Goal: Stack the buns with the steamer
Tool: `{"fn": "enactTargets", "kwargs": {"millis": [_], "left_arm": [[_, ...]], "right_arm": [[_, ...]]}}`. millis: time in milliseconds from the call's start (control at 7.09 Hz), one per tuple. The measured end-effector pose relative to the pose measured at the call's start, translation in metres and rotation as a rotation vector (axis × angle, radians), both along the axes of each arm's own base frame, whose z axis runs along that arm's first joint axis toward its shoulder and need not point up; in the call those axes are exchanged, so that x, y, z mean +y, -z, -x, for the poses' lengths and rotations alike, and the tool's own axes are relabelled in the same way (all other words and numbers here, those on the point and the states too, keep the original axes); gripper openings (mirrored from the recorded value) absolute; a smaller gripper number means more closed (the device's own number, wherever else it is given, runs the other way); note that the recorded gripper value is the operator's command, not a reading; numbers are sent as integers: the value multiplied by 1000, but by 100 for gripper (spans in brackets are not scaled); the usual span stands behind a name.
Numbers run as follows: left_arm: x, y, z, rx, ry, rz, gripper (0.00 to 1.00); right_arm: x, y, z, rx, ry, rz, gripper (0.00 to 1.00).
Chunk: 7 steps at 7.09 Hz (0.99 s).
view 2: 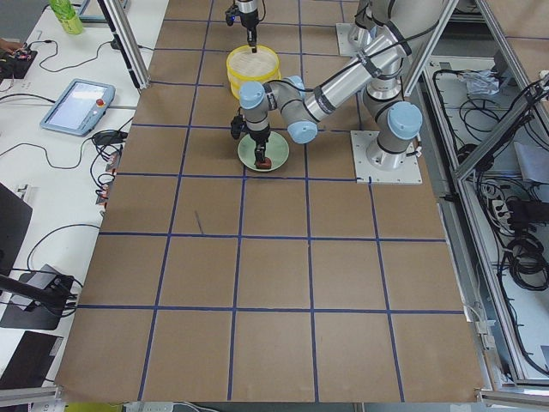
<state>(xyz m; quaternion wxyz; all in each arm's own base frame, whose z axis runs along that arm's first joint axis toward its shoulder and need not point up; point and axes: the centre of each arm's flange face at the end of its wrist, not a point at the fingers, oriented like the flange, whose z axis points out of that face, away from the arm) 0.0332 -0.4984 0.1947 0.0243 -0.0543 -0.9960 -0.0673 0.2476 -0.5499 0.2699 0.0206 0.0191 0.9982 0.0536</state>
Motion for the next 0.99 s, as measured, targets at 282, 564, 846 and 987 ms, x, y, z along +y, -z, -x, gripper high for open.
{"fn": "enactTargets", "kwargs": {"millis": [282,564,846,987], "left_arm": [[2,12,-1,-9,0,-31,12],[1,9,-2,-23,-30,-28,2],[-1,-2,-2,-47,-77,-10,2],[-4,-12,-1,-57,-93,10,2]], "right_arm": [[6,-3,-7,13,-14,7,18],[7,-2,-8,16,-11,5,100],[5,-6,-8,15,-11,10,100],[1,-24,-3,11,-4,22,100]]}}
